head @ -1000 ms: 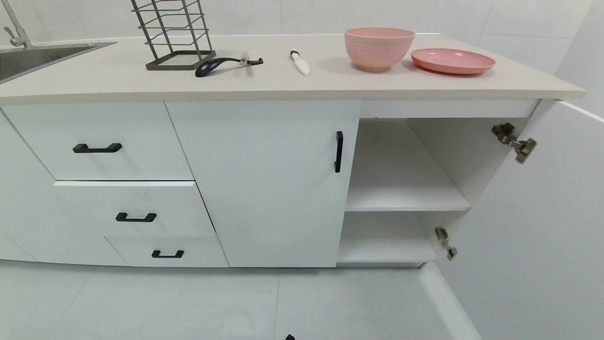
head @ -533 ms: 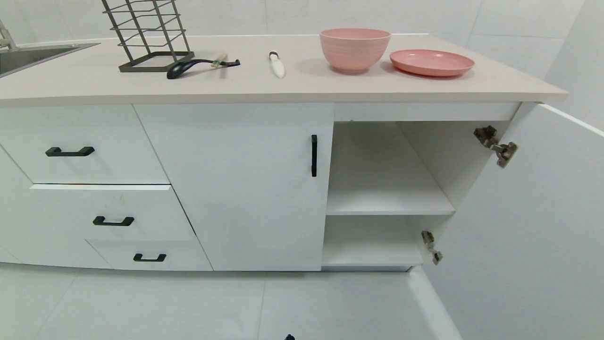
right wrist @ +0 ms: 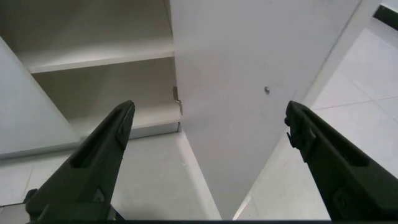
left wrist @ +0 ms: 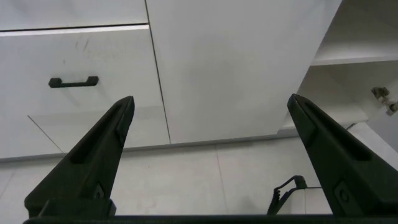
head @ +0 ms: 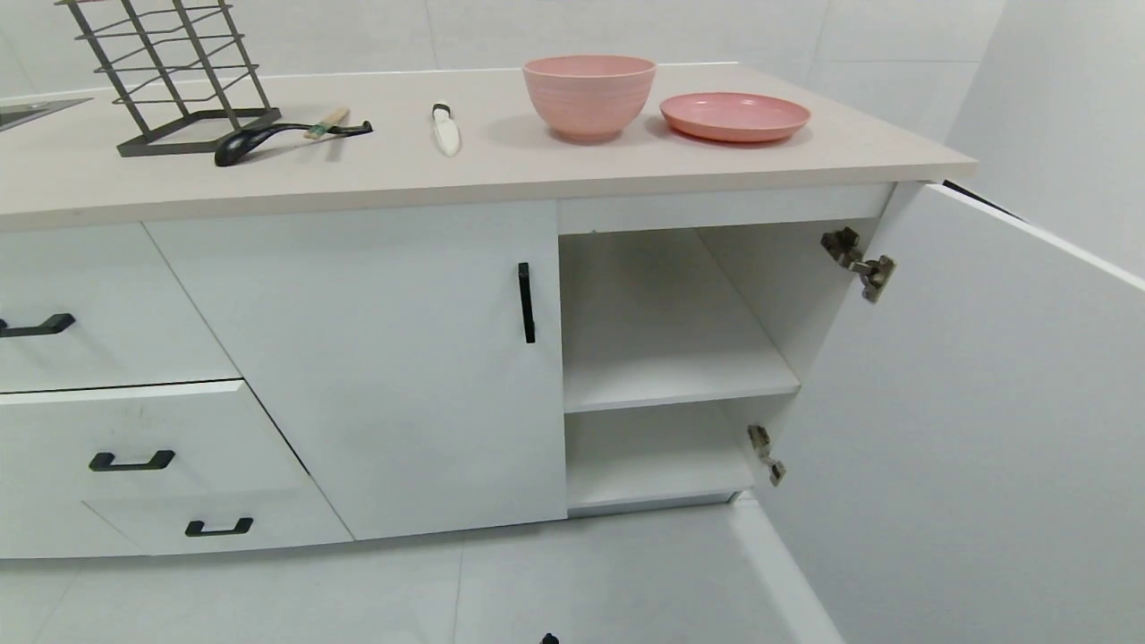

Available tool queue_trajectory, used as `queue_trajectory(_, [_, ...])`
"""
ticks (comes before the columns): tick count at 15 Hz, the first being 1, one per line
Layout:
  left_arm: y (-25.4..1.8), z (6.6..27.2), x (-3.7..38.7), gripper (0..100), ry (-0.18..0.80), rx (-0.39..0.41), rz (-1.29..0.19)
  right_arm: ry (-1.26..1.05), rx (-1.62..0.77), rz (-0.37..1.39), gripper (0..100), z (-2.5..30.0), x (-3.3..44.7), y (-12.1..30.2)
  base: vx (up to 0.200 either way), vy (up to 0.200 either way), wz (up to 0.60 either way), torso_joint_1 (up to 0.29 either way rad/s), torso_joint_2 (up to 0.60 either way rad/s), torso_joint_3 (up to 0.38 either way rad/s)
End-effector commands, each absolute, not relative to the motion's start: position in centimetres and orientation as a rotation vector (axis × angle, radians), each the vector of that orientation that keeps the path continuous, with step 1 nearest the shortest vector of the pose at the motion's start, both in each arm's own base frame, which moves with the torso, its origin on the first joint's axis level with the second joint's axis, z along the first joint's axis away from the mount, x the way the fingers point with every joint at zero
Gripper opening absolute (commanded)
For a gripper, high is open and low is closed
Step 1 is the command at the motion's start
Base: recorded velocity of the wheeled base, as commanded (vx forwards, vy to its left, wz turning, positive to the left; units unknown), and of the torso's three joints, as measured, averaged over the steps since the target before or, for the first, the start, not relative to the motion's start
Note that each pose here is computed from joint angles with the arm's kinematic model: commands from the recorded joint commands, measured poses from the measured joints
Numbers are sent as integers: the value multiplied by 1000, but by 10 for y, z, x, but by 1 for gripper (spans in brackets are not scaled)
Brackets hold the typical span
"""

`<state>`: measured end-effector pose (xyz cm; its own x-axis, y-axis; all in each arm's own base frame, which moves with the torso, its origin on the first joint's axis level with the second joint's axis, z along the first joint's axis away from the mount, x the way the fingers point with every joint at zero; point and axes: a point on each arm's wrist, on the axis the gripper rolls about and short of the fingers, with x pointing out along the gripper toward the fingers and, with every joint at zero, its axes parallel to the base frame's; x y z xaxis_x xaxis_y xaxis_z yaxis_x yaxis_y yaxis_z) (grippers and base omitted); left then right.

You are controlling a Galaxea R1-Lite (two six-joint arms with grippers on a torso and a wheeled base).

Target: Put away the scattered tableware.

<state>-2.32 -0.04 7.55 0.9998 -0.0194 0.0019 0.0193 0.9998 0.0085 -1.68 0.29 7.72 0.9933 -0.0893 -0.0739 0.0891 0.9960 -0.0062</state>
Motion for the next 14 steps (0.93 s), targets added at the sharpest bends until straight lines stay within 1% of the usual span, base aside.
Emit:
queue_trajectory(1, [0,76,-23,100,1,8,-14,78,-3,-89,100,77,-16,3,0,0,0,0,0,0])
queue_trajectory(4, [0,75,-23,100,3,6,-12,78,-3,-89,100,77,-16,3,200,0,0,-1,4,7])
queue_trajectory(10, [0,76,-23,100,2,5,-12,77,-3,-89,100,77,-16,3,0,0,0,0,0,0])
queue_trajectory(14, [0,76,-23,100,2,5,-12,78,-3,-89,100,77,-16,3,200,0,0,-2,2,7])
